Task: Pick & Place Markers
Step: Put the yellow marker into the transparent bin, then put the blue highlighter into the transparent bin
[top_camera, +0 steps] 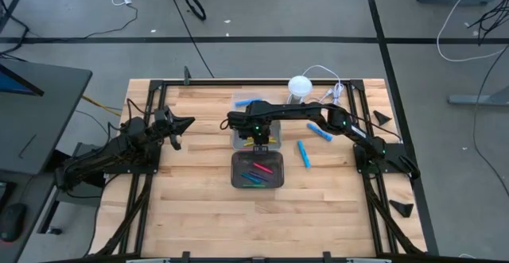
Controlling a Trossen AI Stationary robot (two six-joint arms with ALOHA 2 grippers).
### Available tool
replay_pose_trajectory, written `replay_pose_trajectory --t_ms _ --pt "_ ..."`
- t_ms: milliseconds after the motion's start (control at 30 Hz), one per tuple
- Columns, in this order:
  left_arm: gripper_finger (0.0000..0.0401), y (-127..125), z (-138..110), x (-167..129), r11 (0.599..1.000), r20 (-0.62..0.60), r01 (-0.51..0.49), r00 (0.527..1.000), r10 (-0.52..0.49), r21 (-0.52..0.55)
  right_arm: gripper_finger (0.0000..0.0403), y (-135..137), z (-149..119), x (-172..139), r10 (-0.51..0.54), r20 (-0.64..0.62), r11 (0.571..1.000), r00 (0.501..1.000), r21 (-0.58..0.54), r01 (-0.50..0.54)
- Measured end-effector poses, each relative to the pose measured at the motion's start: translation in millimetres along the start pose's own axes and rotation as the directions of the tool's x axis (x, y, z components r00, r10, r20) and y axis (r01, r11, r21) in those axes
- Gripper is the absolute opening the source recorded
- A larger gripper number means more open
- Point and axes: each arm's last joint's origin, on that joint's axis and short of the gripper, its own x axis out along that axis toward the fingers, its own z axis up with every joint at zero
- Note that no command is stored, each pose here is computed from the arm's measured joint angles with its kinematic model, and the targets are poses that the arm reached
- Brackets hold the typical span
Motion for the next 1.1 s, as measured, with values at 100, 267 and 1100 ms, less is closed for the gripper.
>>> replay_pose_trajectory --t_ms 100,267,1100 --pt "0.0014 0.0 0.1 0.0 1.000 0.000 0.000 1.000 0.000 0.001 0.0084 -1.0 0.4 -1.3 -0.015 0.004 1.000 1.000 -0.001 0.015" --pt "0.0014 0.0 0.0 0.0 1.000 0.000 0.000 1.000 0.000 0.000 0.0115 -4.7 2.6 -10.3 -0.058 0.028 0.998 0.998 0.000 0.058" --pt "0.0014 0.0 0.1 0.0 1.000 0.000 0.000 1.000 0.000 0.000 0.0144 -9.8 -10.1 -92.4 -0.073 0.194 0.971 0.978 0.239 0.025"
